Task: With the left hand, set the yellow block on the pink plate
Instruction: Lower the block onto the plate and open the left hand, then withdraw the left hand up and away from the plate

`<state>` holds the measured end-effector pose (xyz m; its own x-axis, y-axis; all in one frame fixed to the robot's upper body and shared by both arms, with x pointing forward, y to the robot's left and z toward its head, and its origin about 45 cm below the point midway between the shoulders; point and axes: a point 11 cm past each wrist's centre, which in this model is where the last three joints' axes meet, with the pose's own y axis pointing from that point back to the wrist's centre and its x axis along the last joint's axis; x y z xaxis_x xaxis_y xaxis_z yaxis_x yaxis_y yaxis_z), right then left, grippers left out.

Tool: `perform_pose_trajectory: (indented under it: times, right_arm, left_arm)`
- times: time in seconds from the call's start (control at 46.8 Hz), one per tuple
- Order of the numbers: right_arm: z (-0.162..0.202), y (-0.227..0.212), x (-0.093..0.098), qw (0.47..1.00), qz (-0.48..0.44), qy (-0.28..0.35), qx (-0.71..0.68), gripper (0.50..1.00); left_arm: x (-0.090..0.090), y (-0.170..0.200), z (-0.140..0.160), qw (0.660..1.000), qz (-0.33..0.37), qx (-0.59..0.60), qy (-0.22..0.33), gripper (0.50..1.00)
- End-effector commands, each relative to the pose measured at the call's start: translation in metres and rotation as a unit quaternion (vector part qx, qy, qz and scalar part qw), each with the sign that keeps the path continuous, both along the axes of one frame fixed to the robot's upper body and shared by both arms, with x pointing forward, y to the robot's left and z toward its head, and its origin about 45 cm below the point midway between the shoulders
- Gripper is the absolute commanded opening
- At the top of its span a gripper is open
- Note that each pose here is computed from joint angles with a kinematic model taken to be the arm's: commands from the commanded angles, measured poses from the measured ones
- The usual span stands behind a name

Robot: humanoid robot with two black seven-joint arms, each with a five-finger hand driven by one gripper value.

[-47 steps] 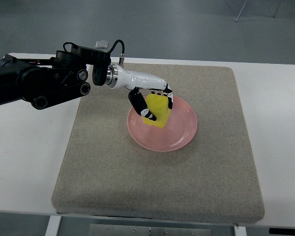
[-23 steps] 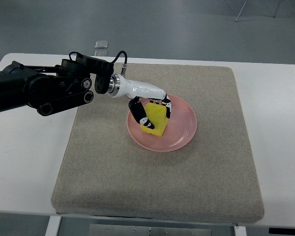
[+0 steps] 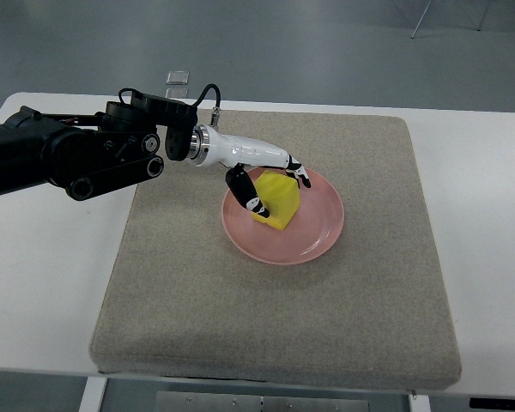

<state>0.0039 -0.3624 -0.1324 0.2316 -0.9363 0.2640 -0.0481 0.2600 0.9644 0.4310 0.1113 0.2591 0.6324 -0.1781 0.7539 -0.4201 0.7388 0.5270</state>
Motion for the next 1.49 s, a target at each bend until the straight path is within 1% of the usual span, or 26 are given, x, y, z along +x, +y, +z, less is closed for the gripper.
perform_pose_trajectory:
  times: [0.0, 0.235, 0.406, 0.555, 0.769, 0.918, 1.025, 1.153, 1.217, 1.26, 1.302, 1.473]
  right_arm:
    - [0.000, 0.000, 0.000, 1.000, 0.001, 0.000, 0.000, 0.924]
    - [0.000, 0.000, 0.000, 1.000, 0.000, 0.000, 0.000, 0.924]
    - [0.000, 0.000, 0.000, 1.000, 0.001, 0.000, -0.001, 0.924]
    - [0.000, 0.000, 0.000, 1.000, 0.001, 0.000, -0.001, 0.924]
    - [0.000, 0.000, 0.000, 1.000, 0.000, 0.000, 0.000, 0.924]
    - [0.000, 0.000, 0.000, 1.000, 0.000, 0.000, 0.000, 0.924]
    - [0.000, 0.000, 0.001, 1.000, 0.000, -0.001, 0.000, 0.924]
    - [0.000, 0.000, 0.000, 1.000, 0.000, 0.000, 0.000, 0.924]
    - [0.000, 0.000, 0.000, 1.000, 0.001, 0.000, 0.000, 0.924]
    - [0.000, 0.000, 0.000, 1.000, 0.001, 0.000, -0.001, 0.924]
    - [0.000, 0.000, 0.000, 1.000, 0.000, 0.000, 0.000, 0.924]
    - [0.000, 0.000, 0.001, 1.000, 0.000, -0.001, 0.000, 0.924]
  left_arm:
    - [0.000, 0.000, 0.000, 1.000, 0.001, -0.002, 0.002, 0.960]
    - [0.001, 0.001, 0.000, 1.000, 0.003, -0.003, 0.002, 0.962]
    - [0.007, 0.011, 0.004, 1.000, 0.017, -0.002, -0.004, 0.964]
    - [0.028, 0.035, 0.009, 0.998, 0.060, 0.008, -0.021, 0.964]
    - [0.052, 0.066, 0.018, 0.992, 0.114, 0.013, -0.043, 0.964]
    - [0.072, 0.102, 0.025, 0.983, 0.173, 0.022, -0.063, 0.964]
    - [0.086, 0.128, 0.033, 0.972, 0.218, 0.021, -0.087, 0.964]
    - [0.091, 0.144, 0.031, 0.962, 0.254, 0.003, -0.100, 0.964]
    - [0.094, 0.153, 0.035, 0.956, 0.270, -0.004, -0.114, 0.964]
    - [0.096, 0.157, 0.038, 0.952, 0.279, -0.009, -0.123, 0.971]
    - [0.098, 0.160, 0.041, 0.949, 0.289, -0.019, -0.129, 0.988]
    - [0.103, 0.163, 0.043, 0.929, 0.339, -0.091, -0.116, 0.988]
